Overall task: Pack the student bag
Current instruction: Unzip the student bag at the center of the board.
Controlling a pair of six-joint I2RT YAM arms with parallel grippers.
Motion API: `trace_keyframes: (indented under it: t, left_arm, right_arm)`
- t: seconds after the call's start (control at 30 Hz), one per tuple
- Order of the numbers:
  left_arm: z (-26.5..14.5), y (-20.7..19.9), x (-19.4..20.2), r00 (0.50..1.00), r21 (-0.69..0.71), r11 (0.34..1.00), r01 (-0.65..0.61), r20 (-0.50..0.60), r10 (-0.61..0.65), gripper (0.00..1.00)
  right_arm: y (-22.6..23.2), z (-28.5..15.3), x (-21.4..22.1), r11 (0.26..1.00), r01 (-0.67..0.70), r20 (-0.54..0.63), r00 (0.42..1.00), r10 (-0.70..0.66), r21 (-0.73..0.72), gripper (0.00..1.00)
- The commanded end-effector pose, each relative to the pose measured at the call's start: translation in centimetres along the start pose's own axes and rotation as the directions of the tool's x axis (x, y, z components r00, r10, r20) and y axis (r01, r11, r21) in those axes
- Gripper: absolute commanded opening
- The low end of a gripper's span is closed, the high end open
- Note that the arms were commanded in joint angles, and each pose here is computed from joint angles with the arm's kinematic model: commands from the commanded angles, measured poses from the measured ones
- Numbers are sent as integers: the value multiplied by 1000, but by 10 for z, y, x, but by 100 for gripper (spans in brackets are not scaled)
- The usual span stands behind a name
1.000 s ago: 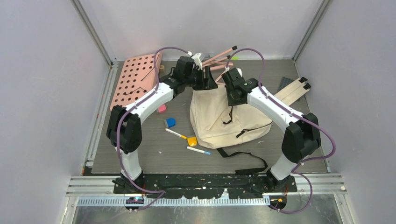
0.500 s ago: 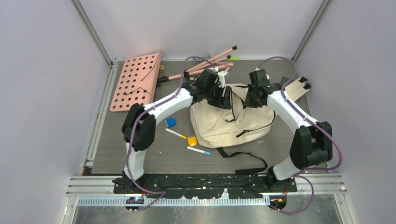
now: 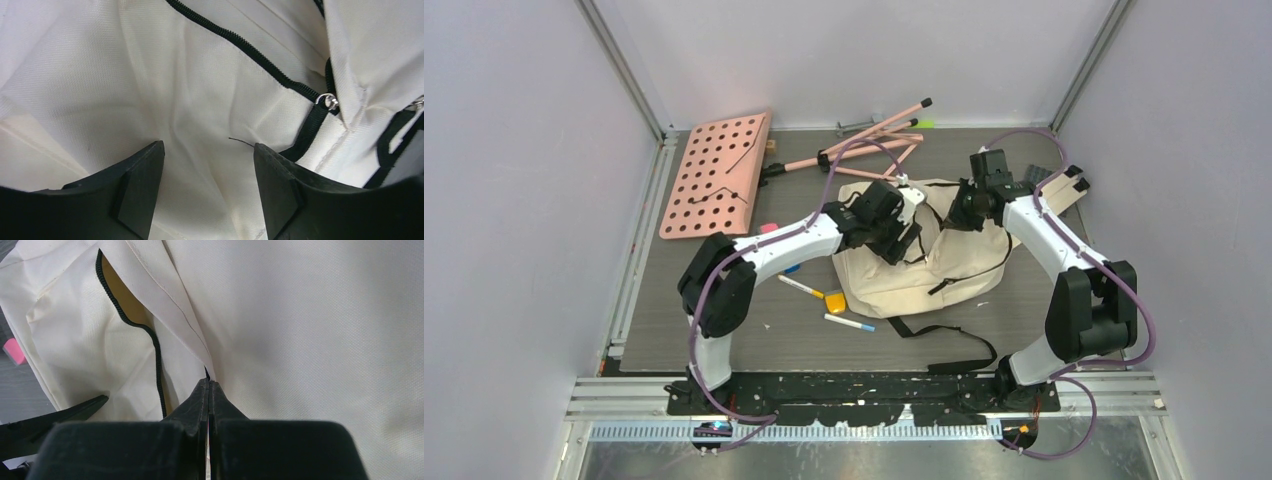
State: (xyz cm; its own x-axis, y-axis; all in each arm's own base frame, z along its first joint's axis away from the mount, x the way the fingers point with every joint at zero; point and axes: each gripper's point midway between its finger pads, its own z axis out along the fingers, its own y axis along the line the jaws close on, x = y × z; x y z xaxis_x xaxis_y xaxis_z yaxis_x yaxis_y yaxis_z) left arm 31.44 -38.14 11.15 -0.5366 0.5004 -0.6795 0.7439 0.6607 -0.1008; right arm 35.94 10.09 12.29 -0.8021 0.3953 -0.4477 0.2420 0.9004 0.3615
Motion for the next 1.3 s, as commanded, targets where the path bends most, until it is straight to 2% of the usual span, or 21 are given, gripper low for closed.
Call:
trace_keyframes:
  t: [0.0, 0.17, 0.23, 0.4, 0.57, 0.7, 0.97, 1.07, 1.23, 1.27]
  left_arm:
    - [-12, 32, -2, 995, -186, 978, -95, -11, 95, 64]
    - [-9, 44, 11, 990, -239, 963, -124, -99, 103, 19]
    - [-11, 43, 13, 991, -237, 965, -113, -96, 93, 1]
    - [-32, 44, -1, 997, -266, 961, -72, -12, 71, 0]
    - [-76, 40, -29, 976, -261, 965, 16, 214, 42, 0]
    - [-97, 40, -30, 944, -255, 964, 70, 331, 19, 0]
    - [-81, 25, -20, 965, -169, 984, 58, 263, -12, 0]
    - [-77, 21, -22, 966, -140, 988, 64, 258, -26, 0]
    - [-81, 20, -26, 963, -116, 990, 86, 263, -53, 0]
    - [-84, 21, -27, 962, -123, 988, 90, 268, -54, 2]
  right_arm:
    - [12, -4, -14, 998, -23, 52, 998, 26, -64, 0]
    - [8, -5, -15, 998, -26, 59, 998, 29, -57, 1]
    - [5, -3, -14, 999, -26, 55, 998, 29, -48, 1]
    - [-1, 7, -8, 999, -31, 24, 999, 31, -30, 1]
    - [-16, 20, -1, 999, -46, -11, 999, 46, 29, 1]
    - [-28, 26, 2, 995, -64, -33, 997, 66, 76, 1]
    - [-19, 25, -1, 998, -57, -44, 997, 58, 24, 1]
    - [-7, 17, -5, 999, -27, -33, 999, 25, -42, 11]
    - [12, -5, -17, 989, 37, 34, 999, -33, -142, 45]
    - [16, -12, -22, 986, 60, 66, 997, -50, -158, 48]
